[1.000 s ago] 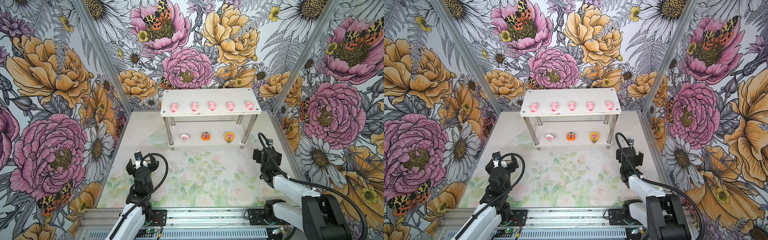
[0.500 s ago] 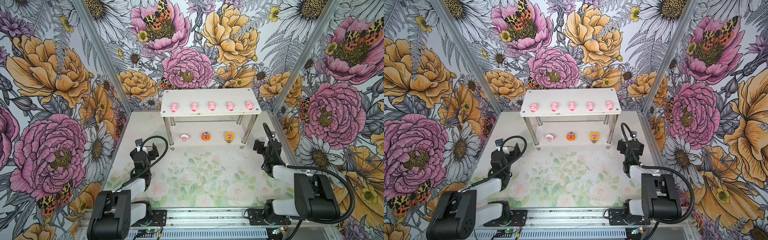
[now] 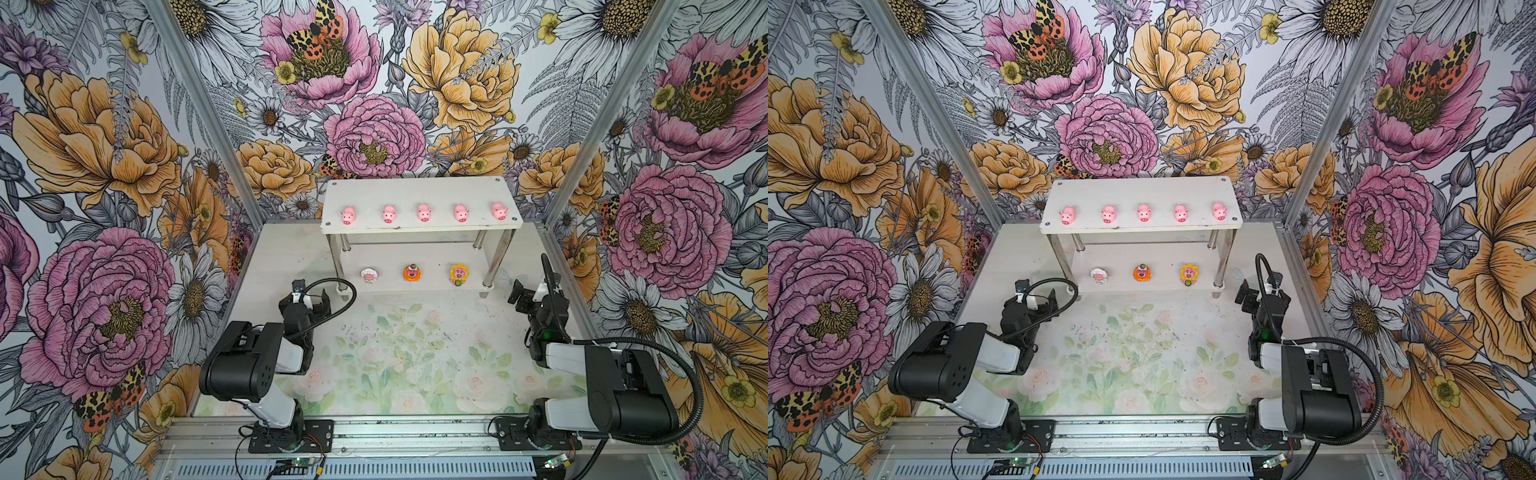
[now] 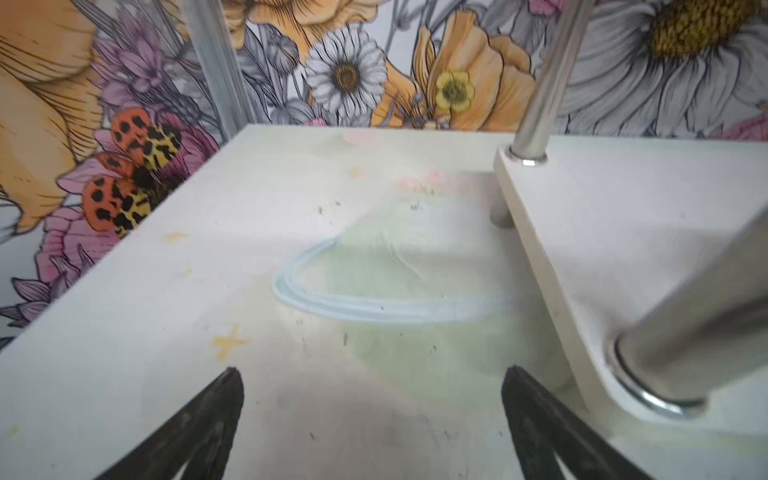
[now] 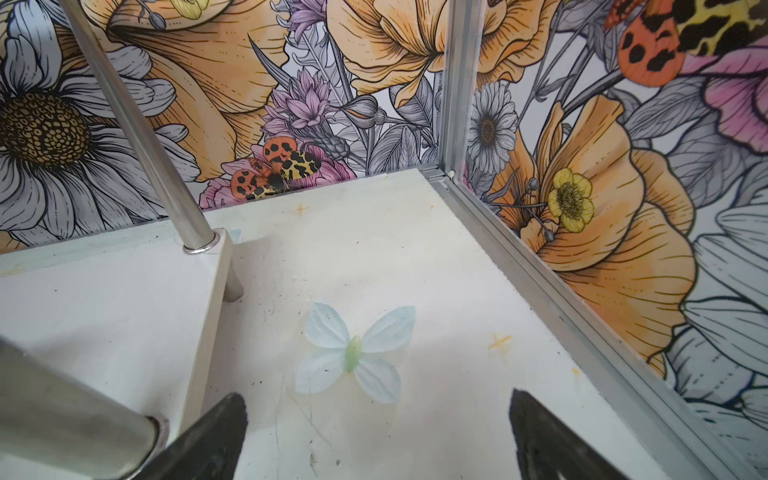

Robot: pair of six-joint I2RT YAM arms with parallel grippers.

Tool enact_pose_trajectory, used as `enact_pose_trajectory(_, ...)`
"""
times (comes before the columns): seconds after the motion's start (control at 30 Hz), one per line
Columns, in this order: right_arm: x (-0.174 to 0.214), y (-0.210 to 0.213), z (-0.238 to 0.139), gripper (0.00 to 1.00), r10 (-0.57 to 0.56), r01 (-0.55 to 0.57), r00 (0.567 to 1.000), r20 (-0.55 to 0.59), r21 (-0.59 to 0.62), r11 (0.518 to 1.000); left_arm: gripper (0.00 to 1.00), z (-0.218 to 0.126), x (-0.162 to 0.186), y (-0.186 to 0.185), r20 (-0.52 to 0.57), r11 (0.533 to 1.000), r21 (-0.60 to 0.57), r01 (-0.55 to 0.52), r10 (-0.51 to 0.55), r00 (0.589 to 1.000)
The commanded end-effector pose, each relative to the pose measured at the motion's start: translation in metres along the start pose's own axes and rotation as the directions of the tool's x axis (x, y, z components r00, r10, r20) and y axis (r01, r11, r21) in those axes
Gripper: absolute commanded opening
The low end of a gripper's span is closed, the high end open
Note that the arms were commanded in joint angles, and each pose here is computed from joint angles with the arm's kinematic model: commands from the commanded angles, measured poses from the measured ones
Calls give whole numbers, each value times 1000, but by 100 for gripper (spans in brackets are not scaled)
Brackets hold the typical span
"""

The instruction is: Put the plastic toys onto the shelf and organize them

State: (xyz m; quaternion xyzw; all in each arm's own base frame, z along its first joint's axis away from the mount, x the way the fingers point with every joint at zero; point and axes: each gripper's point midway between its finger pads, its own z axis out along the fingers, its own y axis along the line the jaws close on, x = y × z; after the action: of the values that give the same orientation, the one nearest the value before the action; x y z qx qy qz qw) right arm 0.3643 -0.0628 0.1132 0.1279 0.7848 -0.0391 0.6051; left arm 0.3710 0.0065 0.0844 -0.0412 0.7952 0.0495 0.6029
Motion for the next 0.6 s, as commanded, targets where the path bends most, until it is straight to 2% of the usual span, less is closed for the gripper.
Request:
enact_pose_trajectory(0.0, -22, 1, -1, 100, 32, -31, 994, 104, -13, 999, 99, 17, -54, 5, 115, 1000, -10, 16, -15, 993)
enact_pose_trajectory(0.13, -9, 27, 9, 100, -42, 50, 997, 71, -119, 992, 99, 18, -54, 27, 115, 992, -83, 94, -84, 990)
enact_pose_trajectory(0.17, -10, 36, 15, 100, -56, 71, 994, 98, -156, 985, 99, 18, -54, 28, 115, 992, -87, 95, -85, 990)
enact_pose_trajectory(0.2, -1, 49, 18, 100, -87, 92, 996, 30, -238, 967, 99, 18, -54, 28, 119, 992, -86, 94, -84, 989)
enact_pose_trajectory(0.3, 2, 60, 24, 100, -146, 137, 989, -19, -254, 958, 99, 19, -53, 28, 113, 992, -90, 91, -81, 990)
enact_pose_trajectory(0.33, -3, 62, 25, 100, -141, 141, 990, 20, -260, 955, 99, 19, -54, 28, 111, 992, -91, 92, -82, 990)
enact_pose_trajectory(0.37, 2, 60, 25, 100, -138, 131, 990, -10, -262, 956, 99, 19, -54, 27, 114, 992, -90, 91, -81, 990)
enact_pose_trajectory(0.57, 1, 59, 25, 100, -137, 130, 991, -8, -257, 958, 99, 18, -54, 24, 112, 993, -93, 75, -65, 992)
